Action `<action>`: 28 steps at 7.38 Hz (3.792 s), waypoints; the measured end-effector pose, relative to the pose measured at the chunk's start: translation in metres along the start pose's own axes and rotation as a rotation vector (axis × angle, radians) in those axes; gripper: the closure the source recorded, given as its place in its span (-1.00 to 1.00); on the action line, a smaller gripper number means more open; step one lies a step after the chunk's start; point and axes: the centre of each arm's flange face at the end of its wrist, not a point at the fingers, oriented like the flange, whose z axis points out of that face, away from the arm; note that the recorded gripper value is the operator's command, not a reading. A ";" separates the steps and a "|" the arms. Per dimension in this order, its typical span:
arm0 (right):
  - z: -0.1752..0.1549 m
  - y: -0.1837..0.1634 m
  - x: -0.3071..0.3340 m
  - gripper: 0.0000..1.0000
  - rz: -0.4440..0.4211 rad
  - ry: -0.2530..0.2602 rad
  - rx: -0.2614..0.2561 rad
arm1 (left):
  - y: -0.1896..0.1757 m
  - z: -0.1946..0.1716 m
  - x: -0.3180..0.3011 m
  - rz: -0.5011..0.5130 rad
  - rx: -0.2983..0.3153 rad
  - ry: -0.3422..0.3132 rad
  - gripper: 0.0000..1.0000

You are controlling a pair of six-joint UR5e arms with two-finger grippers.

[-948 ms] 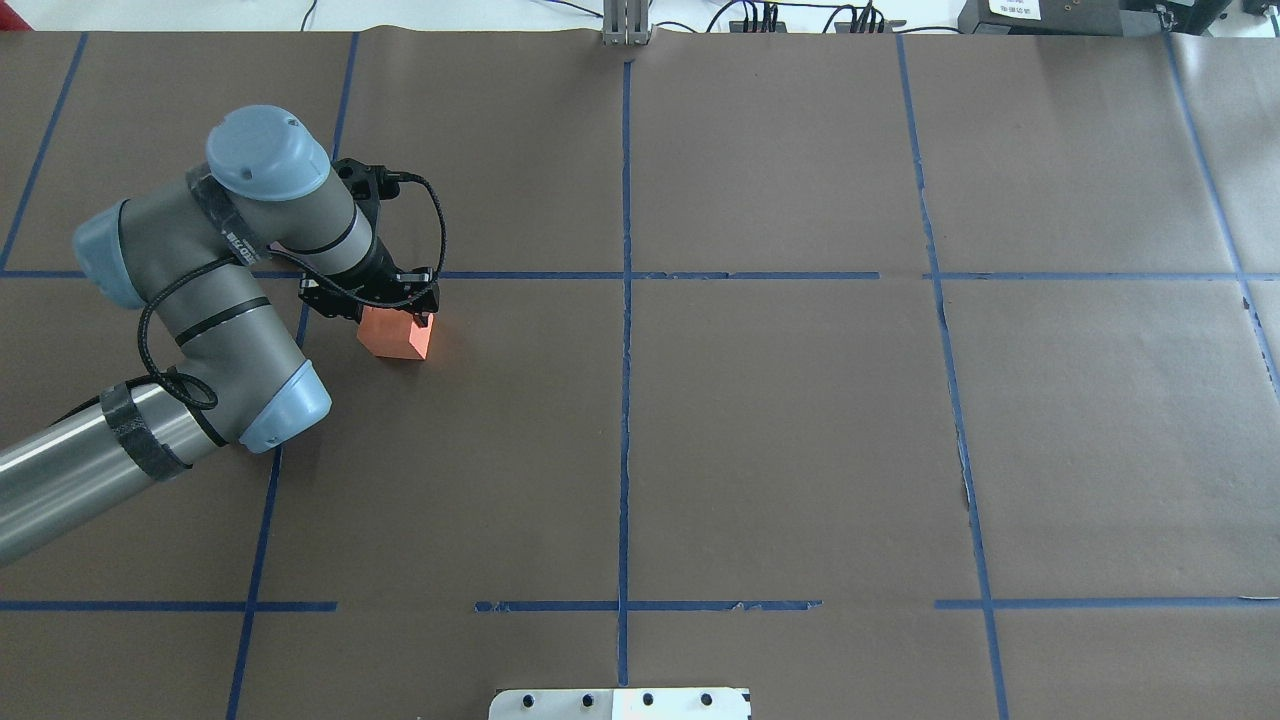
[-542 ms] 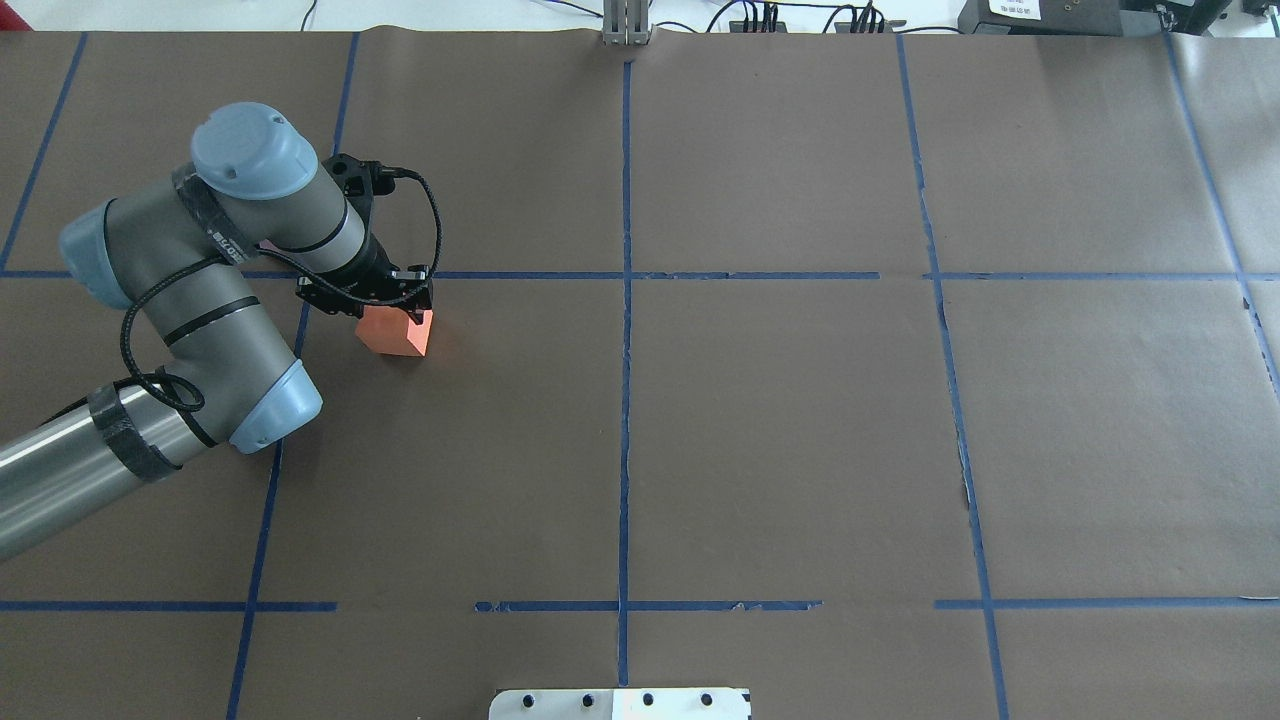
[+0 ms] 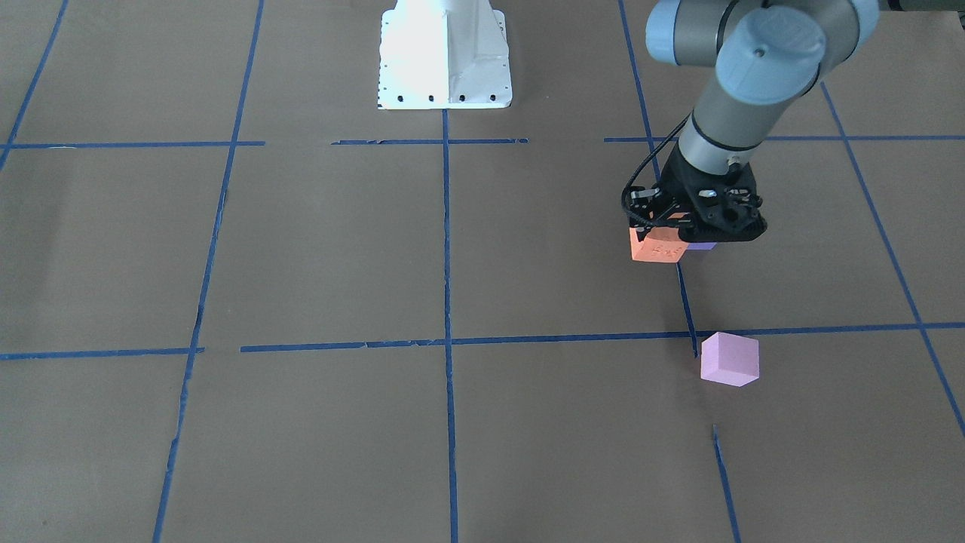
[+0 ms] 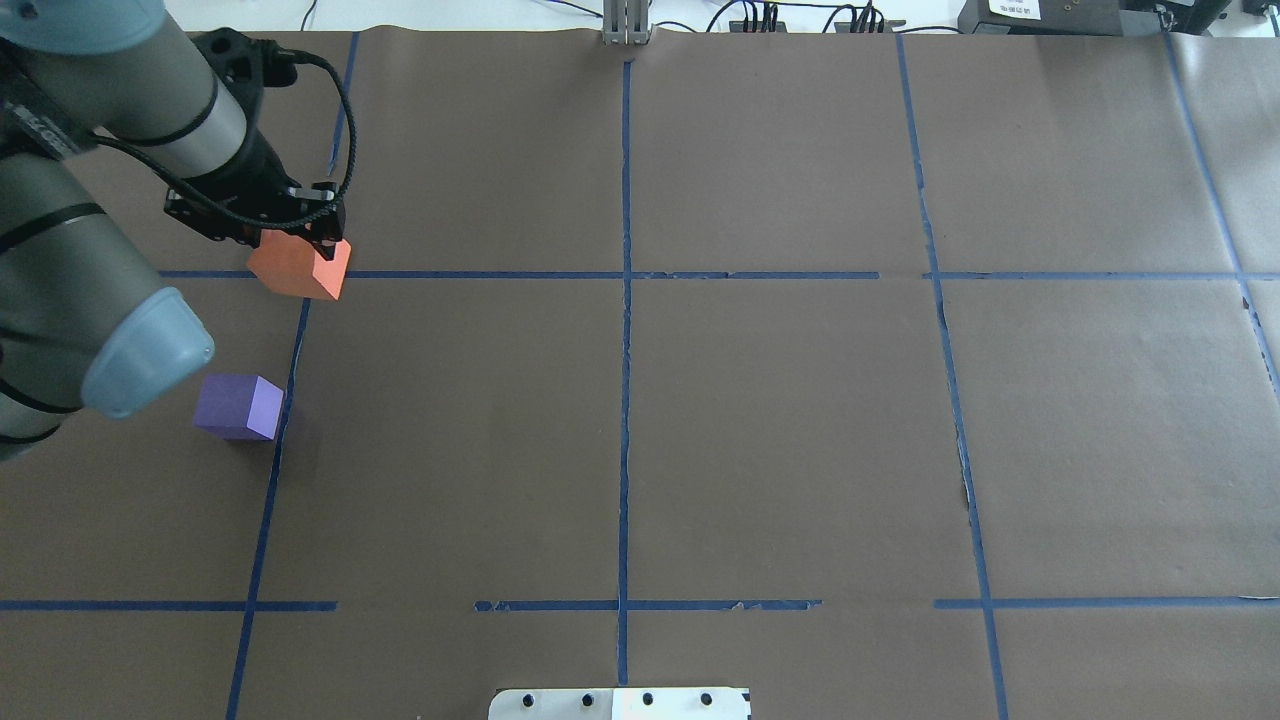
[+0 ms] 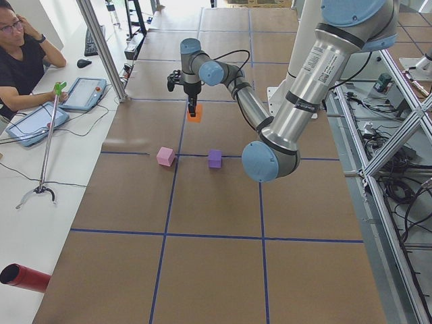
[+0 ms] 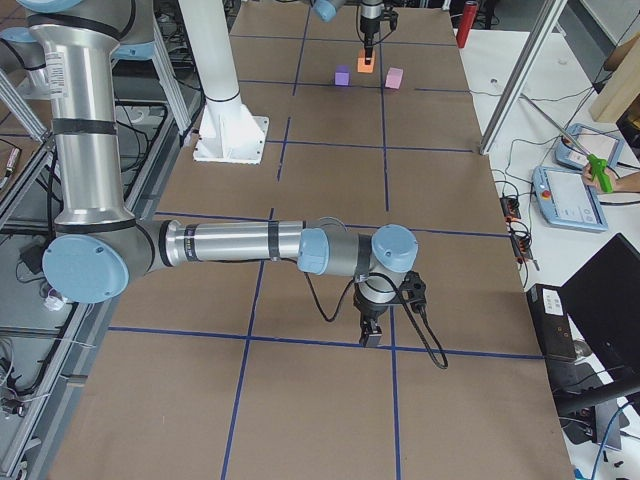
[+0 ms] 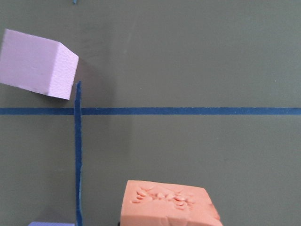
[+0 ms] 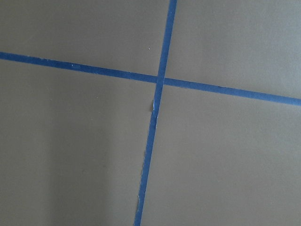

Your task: Arrange blocks in a line

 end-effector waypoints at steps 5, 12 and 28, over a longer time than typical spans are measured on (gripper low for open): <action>0.000 0.000 0.000 -1.00 0.000 0.000 0.000 | -0.058 0.037 -0.158 0.090 -0.080 -0.029 1.00; 0.000 0.000 0.000 -1.00 0.000 0.000 0.000 | -0.045 0.157 -0.122 0.025 -0.126 0.052 1.00; 0.000 0.000 0.000 -1.00 0.000 0.000 0.000 | -0.052 0.077 -0.154 0.030 -0.051 0.051 -1.00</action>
